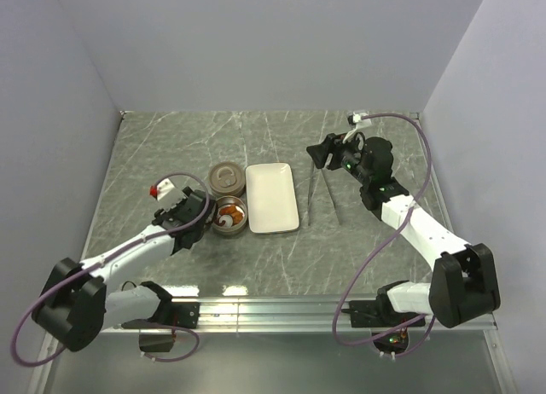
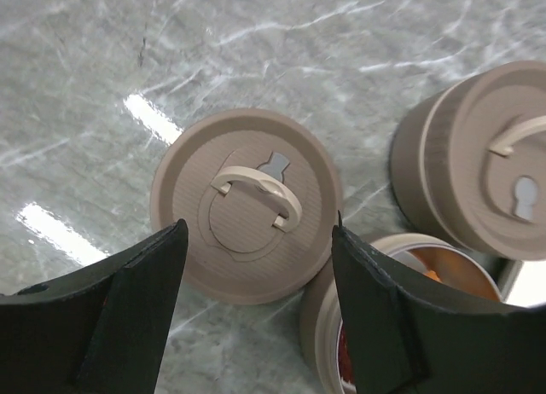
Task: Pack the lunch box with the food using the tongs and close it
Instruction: Pick up the lid of the lunch box with the left arm
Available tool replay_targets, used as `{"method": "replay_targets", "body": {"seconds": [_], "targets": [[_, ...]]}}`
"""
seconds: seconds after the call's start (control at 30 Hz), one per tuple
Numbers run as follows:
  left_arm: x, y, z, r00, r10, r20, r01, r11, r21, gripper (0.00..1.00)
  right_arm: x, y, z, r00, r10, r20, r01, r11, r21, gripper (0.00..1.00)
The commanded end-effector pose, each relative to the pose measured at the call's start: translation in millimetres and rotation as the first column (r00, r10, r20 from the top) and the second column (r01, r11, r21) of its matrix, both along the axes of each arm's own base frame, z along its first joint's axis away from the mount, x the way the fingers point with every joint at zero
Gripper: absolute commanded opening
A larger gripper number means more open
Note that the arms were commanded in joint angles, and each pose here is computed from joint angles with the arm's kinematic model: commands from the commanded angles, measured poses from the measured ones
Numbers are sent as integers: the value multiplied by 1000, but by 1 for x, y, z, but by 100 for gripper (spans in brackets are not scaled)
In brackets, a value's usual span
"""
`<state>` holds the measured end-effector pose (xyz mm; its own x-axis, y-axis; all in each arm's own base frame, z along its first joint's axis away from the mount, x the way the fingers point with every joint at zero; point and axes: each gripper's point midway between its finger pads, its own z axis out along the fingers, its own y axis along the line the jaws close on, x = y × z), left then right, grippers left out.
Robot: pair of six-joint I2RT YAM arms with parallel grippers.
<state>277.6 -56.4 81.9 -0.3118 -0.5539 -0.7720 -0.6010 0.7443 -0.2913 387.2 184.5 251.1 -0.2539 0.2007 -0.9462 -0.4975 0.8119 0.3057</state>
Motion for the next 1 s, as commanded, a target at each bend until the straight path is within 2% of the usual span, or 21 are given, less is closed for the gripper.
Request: {"method": "replay_targets", "body": {"seconds": [0.0, 0.13, 0.4, 0.63, 0.97], "targets": [[17, -10, 9, 996, 58, 69, -53, 996, -69, 73, 4, 4, 15, 999, 17, 46, -17, 1000, 20, 68], [24, -17, 9, 992, 52, 119, -39, 993, -111, 73, 3, 1, 18, 998, 10, 57, -10, 1000, 15, 68], [31, -23, -5, 996, 43, 74, -36, 995, -93, 72, 5, 1, 12, 999, 4, 47, -5, 1000, 6, 68], [31, -18, -10, 993, 66, 94, -55, 991, -120, 65, 8, 2, 8, 999, 8, 39, -8, 1000, 0, 68], [33, -11, -26, 998, 49, 47, -42, 989, -140, 55, 8, 1, 7, 999, 2, 39, -2, 1000, -5, 68]]}}
